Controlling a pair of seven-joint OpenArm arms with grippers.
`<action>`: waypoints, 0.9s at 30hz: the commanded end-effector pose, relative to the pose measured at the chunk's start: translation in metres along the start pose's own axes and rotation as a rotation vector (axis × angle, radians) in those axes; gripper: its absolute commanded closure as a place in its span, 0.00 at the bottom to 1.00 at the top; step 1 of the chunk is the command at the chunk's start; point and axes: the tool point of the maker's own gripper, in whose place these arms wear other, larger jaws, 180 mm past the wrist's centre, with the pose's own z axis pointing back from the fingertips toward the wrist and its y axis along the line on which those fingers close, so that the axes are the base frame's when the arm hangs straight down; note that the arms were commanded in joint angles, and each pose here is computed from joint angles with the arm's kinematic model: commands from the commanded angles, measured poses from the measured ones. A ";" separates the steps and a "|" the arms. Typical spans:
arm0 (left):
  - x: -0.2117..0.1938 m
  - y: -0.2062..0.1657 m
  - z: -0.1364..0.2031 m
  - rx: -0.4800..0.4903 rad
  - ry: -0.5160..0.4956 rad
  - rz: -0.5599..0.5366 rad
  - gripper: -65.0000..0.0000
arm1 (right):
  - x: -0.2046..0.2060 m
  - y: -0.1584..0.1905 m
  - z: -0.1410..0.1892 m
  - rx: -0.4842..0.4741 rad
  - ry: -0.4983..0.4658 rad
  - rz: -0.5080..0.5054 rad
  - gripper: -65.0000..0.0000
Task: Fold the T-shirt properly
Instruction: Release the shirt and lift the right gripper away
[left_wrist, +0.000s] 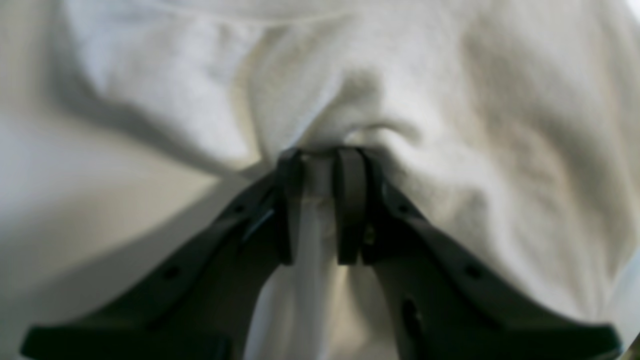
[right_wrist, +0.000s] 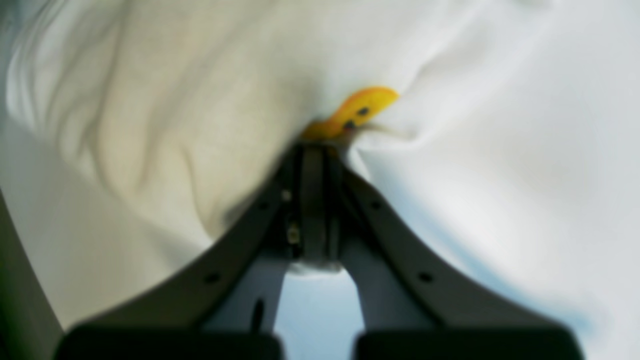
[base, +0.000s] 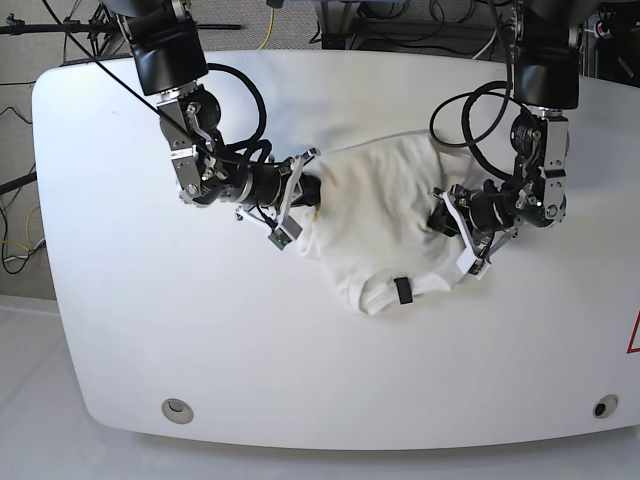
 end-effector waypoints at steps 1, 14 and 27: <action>-0.035 0.018 -0.007 0.079 0.158 0.002 0.81 | -0.018 -0.004 0.004 -0.027 0.070 0.018 1.00; -0.027 0.021 -0.023 0.026 0.147 -0.007 0.81 | -0.035 0.013 0.014 -0.016 0.071 0.041 1.00; 0.008 0.029 -0.016 0.041 0.089 -0.026 0.81 | -0.027 -0.015 0.032 -0.084 0.026 -0.005 1.00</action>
